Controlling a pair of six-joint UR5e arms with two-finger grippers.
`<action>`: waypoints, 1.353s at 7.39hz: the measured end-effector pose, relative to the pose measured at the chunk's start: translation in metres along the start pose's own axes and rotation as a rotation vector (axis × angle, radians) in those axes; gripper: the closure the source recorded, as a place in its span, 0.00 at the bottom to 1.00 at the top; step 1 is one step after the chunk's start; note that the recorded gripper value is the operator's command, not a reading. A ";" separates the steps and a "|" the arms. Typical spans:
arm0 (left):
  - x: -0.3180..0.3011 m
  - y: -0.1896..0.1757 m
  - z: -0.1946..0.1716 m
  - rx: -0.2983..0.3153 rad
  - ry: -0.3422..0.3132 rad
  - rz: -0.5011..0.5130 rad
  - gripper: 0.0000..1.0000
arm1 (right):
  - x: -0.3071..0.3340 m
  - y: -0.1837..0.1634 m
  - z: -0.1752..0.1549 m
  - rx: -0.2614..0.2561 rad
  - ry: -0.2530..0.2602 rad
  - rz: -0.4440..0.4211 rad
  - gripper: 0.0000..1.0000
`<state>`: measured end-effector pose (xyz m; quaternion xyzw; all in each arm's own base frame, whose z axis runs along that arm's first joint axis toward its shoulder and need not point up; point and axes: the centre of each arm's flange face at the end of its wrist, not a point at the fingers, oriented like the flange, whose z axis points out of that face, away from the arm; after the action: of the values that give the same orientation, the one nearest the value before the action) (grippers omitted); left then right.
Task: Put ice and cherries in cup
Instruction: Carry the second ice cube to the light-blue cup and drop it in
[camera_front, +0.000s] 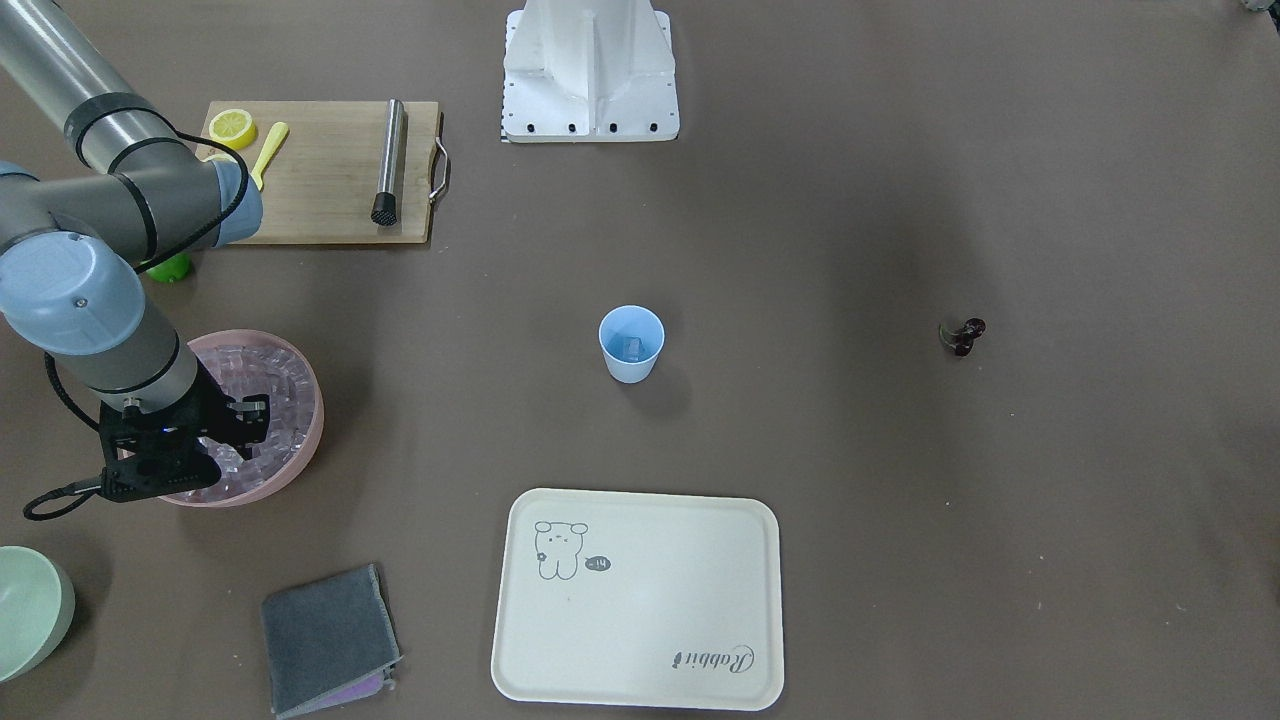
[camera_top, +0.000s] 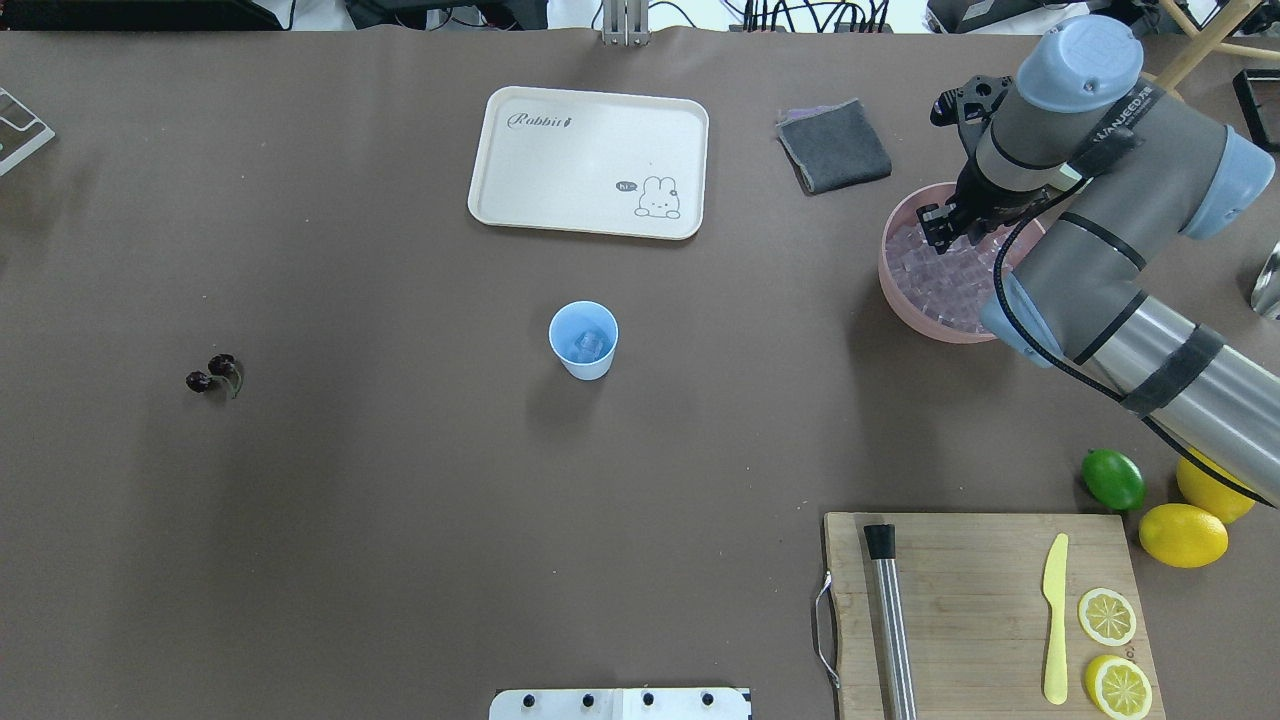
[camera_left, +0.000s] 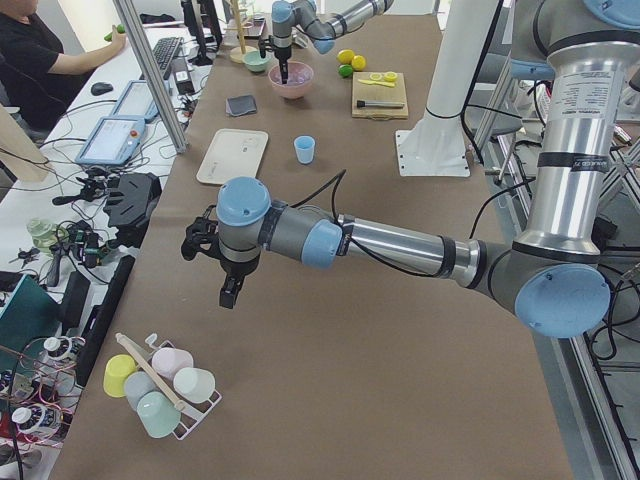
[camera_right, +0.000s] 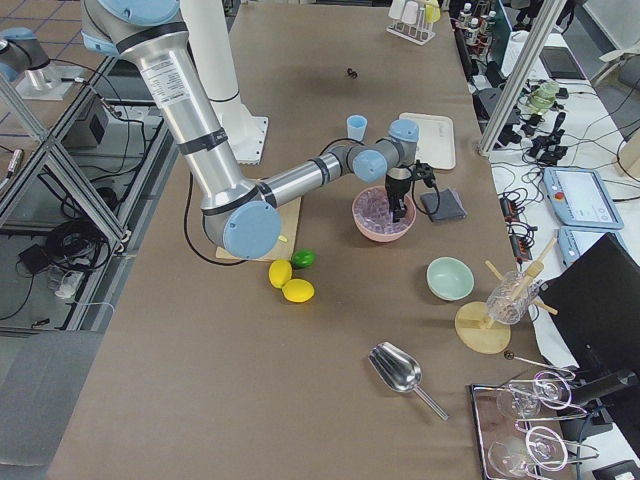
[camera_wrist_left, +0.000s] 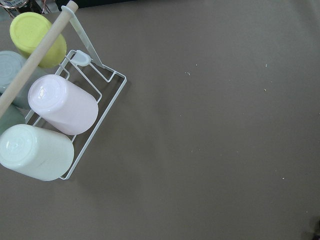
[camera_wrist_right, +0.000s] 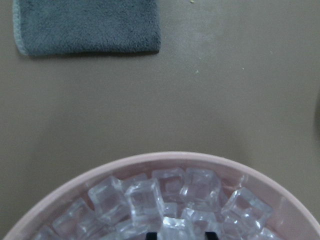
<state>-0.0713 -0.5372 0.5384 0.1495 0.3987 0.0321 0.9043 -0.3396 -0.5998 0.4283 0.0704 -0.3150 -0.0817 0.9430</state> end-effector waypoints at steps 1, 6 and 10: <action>0.000 0.000 0.000 0.000 0.000 0.000 0.02 | 0.000 0.001 0.000 0.001 -0.001 -0.004 0.83; -0.001 0.000 0.000 -0.001 0.000 -0.001 0.02 | -0.058 -0.016 -0.068 0.005 -0.075 0.051 0.84; 0.001 -0.004 0.000 0.001 0.000 0.001 0.02 | -0.332 0.022 -0.117 0.029 -0.166 0.233 0.83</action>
<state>-0.0707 -0.5406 0.5366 0.1500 0.3988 0.0325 0.9041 -0.5281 -0.5028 0.1460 0.0400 -0.3990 0.0273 0.9157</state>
